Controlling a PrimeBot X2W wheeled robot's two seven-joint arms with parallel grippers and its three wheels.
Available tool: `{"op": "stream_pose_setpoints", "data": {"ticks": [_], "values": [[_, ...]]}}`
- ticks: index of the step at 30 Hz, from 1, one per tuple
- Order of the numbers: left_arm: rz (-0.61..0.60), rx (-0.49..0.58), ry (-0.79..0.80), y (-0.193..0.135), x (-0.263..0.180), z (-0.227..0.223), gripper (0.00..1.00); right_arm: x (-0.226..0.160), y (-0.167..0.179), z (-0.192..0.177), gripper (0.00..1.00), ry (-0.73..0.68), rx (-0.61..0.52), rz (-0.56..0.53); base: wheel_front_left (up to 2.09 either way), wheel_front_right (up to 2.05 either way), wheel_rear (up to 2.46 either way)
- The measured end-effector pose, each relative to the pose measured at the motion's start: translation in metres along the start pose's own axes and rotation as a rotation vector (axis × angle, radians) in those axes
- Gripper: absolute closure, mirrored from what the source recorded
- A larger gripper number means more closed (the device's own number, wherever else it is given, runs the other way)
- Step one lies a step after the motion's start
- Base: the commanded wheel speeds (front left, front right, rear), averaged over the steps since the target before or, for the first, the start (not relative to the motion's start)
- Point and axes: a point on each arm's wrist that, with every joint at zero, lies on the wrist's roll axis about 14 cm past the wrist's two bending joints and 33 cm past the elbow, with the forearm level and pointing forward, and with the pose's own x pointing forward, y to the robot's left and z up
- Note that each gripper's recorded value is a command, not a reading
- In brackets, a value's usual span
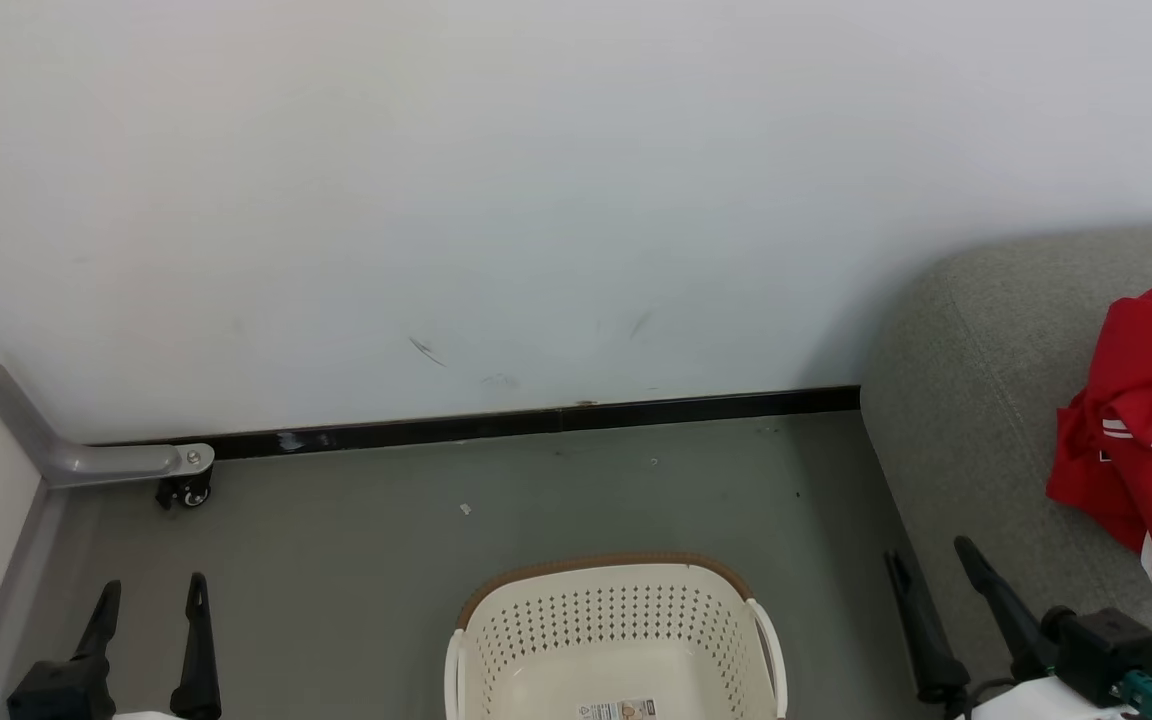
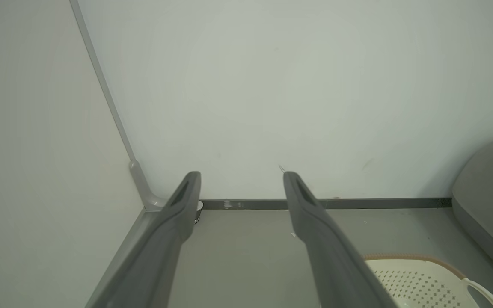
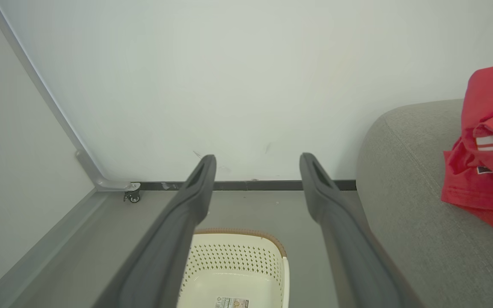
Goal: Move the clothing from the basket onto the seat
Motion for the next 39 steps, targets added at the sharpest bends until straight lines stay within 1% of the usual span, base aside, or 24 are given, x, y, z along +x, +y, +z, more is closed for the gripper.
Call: {"op": "stream_pose_setpoints", "data": {"ticks": [2, 3, 7, 9, 14, 20, 28, 35, 36, 38, 39], "values": [[-0.001, 0.004, -0.001, 0.000, 0.000, 0.000, 0.00, 0.000, 0.000, 0.001, 0.00, -0.003, 0.010, 0.000, 0.00, 0.00, 0.00], [-0.003, 0.005, -0.001, 0.000, 0.000, 0.000, 1.00, 0.000, 0.001, 0.001, 1.00, -0.005, 0.013, 0.000, 0.00, 0.00, 0.00], [-0.001, -0.029, 0.073, -0.011, -0.011, -0.026, 1.00, -0.010, 0.002, -0.022, 1.00, 0.071, 0.032, -0.009, 0.00, 0.00, 0.00], [0.001, -0.048, 0.093, -0.013, -0.014, -0.032, 1.00, -0.014, 0.003, -0.028, 1.00, 0.091, 0.039, -0.012, 0.00, 0.00, 0.00], [0.011, -0.097, 0.118, -0.011, -0.013, -0.035, 1.00, -0.014, 0.005, -0.028, 1.00, 0.086, 0.087, -0.014, 0.00, 0.00, 0.00], [0.027, -0.193, 0.155, -0.010, -0.013, -0.040, 1.00, -0.013, 0.006, -0.023, 1.00, 0.065, 0.171, -0.027, 0.00, 0.00, 0.00], [0.037, -0.302, 0.191, -0.011, -0.011, -0.045, 1.00, -0.012, -0.004, -0.025, 1.00, 0.068, 0.326, -0.083, 0.00, 0.00, 0.00], [0.048, -0.402, 0.228, -0.012, -0.009, -0.050, 1.00, -0.011, -0.011, -0.030, 1.00, 0.082, 0.426, -0.121, 0.00, 0.00, 0.00], [0.048, -0.402, 0.228, -0.012, -0.009, -0.050, 1.00, -0.011, -0.011, -0.030, 1.00, 0.082, 0.426, -0.121, 0.00, 0.00, 0.00], [0.045, -0.442, 0.241, -0.013, -0.009, -0.052, 1.00, -0.011, -0.014, -0.032, 1.00, 0.089, 0.469, -0.134, 0.00, 0.00, 0.00], [0.045, -0.442, 0.241, -0.013, -0.009, -0.052, 1.00, -0.011, -0.014, -0.032, 1.00, 0.089, 0.469, -0.134, 0.00, 0.00, 0.00]]}}
